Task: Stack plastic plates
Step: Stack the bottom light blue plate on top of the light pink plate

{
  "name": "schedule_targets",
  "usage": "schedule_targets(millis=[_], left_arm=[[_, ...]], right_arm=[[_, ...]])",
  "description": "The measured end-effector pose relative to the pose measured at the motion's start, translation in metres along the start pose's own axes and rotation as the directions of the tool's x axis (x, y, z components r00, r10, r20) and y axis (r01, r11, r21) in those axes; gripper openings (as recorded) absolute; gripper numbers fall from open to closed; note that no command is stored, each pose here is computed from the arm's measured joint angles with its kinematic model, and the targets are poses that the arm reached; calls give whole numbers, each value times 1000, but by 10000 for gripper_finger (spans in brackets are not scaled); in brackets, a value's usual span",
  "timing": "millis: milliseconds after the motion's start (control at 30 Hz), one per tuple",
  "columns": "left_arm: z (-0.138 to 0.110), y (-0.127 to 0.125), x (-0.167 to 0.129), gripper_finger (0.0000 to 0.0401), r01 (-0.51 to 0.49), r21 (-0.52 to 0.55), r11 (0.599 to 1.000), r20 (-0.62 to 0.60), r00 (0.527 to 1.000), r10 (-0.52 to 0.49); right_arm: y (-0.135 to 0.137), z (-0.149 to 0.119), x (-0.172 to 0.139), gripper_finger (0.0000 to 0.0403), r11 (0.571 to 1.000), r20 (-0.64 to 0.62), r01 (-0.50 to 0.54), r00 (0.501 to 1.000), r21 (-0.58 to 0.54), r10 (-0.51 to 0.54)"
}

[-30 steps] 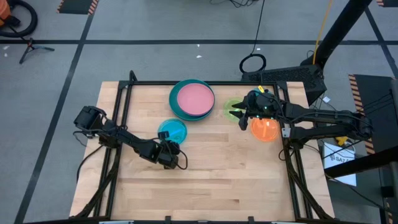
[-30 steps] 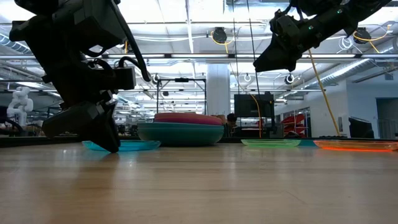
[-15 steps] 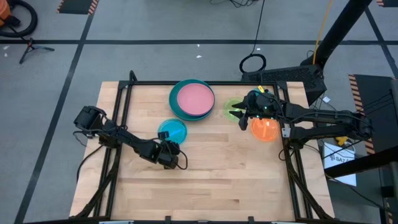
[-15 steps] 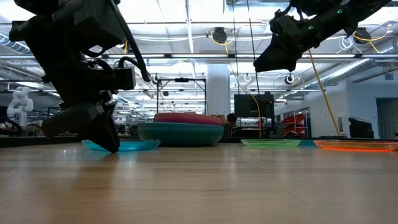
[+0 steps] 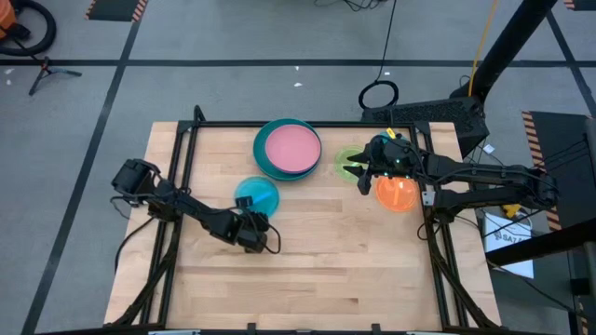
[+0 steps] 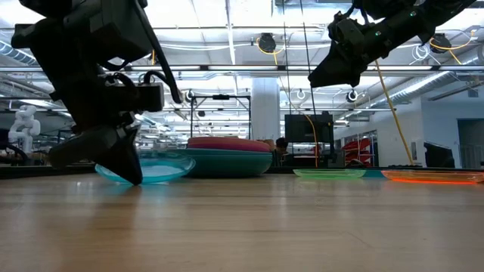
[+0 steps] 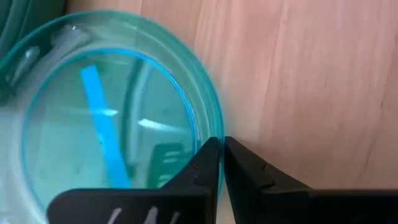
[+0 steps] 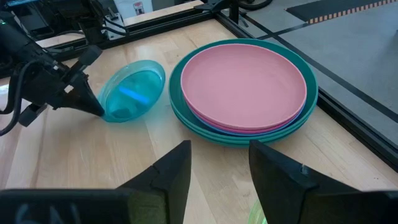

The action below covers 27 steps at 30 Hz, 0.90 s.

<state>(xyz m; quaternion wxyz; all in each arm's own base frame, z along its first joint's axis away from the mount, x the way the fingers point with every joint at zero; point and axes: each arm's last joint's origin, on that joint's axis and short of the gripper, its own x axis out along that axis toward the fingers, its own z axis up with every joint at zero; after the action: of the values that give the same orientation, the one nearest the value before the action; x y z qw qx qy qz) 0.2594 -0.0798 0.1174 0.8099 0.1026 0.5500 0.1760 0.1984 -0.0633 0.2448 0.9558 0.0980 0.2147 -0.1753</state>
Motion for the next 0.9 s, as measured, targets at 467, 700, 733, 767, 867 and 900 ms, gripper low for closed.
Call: schedule_targets(millis=[467,700,733,767,867,900], left_arm=[[15,-5,-28,25,-77,95,992,-25,996,80],[15,-5,-29,26,-120,45,992,5,993,120],[15,-5,-29,26,-120,45,992,5,993,120],[15,-5,-29,26,-120,45,992,5,993,120],[14,-5,-28,30,-121,48,991,5,993,121],[12,-5,-26,34,-122,50,991,2,992,123]], right_arm=[[0,-3,0,155,1000,-26,4,1000,18,-4],[0,-2,0,155,1000,-23,3,1000,18,-3],[0,-2,0,155,1000,-23,3,1000,18,-2],[0,-2,0,155,1000,-23,3,1000,18,-2],[0,-2,0,155,1000,-23,2,1000,18,-1],[0,-2,0,155,1000,-23,2,1000,18,-1]])
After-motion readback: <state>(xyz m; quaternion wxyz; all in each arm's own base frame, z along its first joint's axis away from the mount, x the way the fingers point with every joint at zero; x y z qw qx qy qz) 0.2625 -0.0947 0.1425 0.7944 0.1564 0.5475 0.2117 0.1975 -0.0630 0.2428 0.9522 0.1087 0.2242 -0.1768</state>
